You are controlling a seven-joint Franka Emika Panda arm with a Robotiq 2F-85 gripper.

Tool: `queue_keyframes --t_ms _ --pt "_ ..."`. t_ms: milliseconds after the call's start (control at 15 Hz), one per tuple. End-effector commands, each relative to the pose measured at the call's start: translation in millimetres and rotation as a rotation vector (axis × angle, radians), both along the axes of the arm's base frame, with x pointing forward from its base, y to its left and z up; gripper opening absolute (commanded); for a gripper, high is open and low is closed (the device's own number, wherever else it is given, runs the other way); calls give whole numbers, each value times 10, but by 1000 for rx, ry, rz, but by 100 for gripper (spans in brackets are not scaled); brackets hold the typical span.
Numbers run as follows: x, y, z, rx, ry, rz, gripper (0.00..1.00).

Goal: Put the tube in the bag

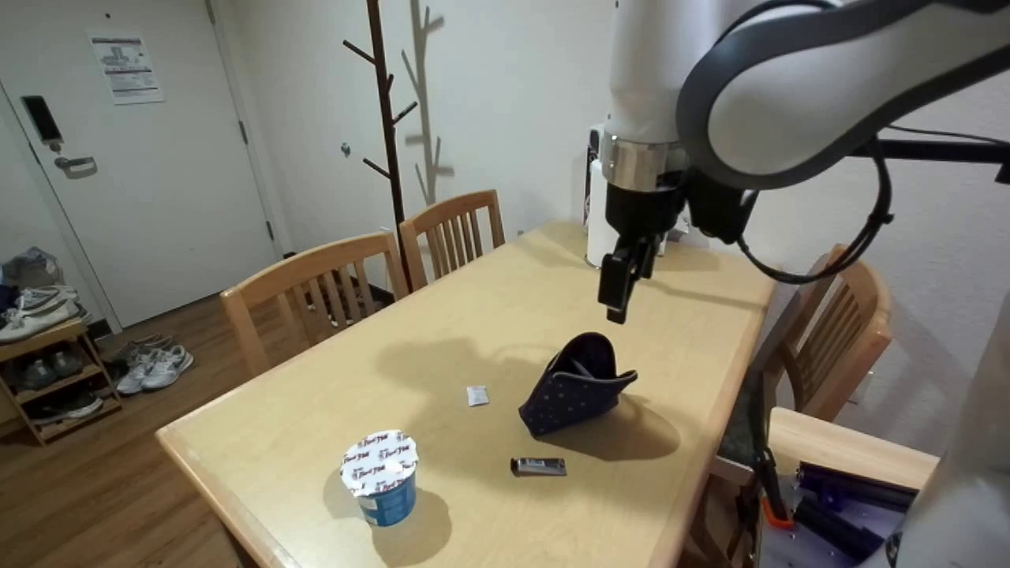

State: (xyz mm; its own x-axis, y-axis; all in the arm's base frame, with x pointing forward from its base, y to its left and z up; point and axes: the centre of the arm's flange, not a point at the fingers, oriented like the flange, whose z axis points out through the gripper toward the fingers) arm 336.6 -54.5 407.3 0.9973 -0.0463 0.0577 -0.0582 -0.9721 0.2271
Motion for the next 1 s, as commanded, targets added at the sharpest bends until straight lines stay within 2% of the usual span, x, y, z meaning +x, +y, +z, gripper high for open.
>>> queue_keyframes --t_ms 0,133,467,533,800,867,933 --pt "574 31 -290 52 -112 167 100" --pt "765 118 -396 107 -150 258 100" --pt "960 292 -721 248 -119 457 100" --pt "787 329 -644 198 -135 377 100" --pt "870 372 -723 223 -117 430 100" --pt "877 386 -815 286 -84 505 100" --pt "866 397 -909 306 -49 529 100"
